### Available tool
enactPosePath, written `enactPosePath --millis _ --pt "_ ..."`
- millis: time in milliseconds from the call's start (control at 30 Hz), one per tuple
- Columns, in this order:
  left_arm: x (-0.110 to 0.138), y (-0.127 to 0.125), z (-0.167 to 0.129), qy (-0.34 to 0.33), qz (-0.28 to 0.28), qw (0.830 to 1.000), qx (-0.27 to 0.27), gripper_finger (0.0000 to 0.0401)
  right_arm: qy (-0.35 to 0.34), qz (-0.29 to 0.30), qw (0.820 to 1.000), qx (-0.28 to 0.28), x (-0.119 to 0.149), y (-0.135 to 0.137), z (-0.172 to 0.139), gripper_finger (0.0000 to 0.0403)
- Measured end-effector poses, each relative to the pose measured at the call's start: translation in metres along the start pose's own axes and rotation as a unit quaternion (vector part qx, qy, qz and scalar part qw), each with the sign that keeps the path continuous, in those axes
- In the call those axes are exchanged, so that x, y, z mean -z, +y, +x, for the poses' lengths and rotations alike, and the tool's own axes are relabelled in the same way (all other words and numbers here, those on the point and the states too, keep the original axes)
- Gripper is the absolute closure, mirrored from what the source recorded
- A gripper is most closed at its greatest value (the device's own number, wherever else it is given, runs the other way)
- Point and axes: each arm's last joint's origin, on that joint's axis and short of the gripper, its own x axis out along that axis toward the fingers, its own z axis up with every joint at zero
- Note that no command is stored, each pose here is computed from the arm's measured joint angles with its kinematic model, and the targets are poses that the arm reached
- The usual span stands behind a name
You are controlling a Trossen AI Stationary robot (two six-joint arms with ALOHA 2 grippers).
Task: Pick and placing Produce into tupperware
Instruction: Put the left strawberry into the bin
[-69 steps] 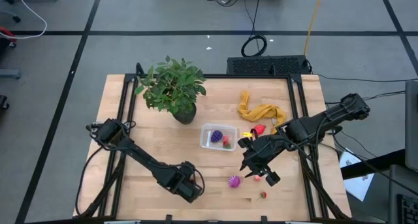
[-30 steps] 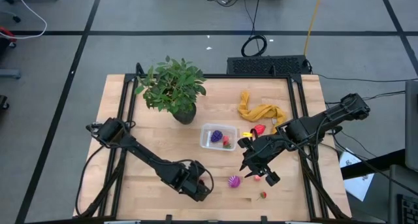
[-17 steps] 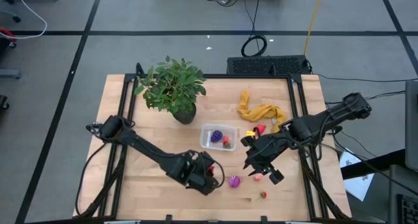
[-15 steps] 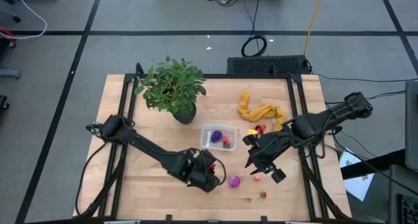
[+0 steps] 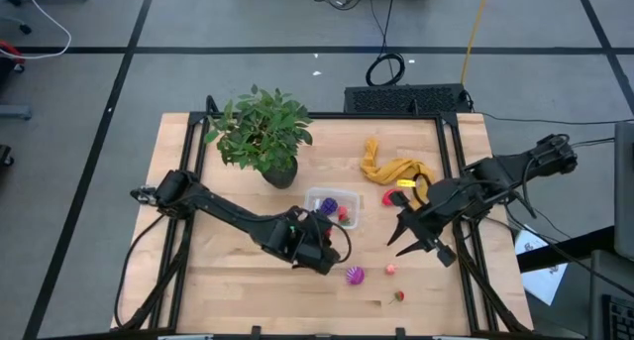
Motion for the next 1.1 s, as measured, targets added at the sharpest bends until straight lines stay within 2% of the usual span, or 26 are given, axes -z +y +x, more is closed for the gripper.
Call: enactPosePath --millis 267,467,700,1100 --pt "-0.003 0.006 0.003 -0.031 -0.014 0.999 -0.041 0.0256 0.0 0.0 1.0 0.0 0.0 0.0 0.0 0.0284" --pt "-0.001 0.002 0.017 -0.056 -0.018 0.997 -0.058 0.0256 0.0 -0.002 1.0 0.0 0.0 0.0 0.0 0.0284" --pt "-0.001 0.009 0.044 -0.029 -0.016 0.996 -0.084 0.0256 0.002 0.0 1.0 -0.001 0.0 0.0 0.0 0.0284" --pt "0.002 0.016 0.063 0.006 -0.047 0.993 -0.108 0.0256 0.024 0.005 1.0 -0.003 0.016 -0.003 0.016 0.0284"
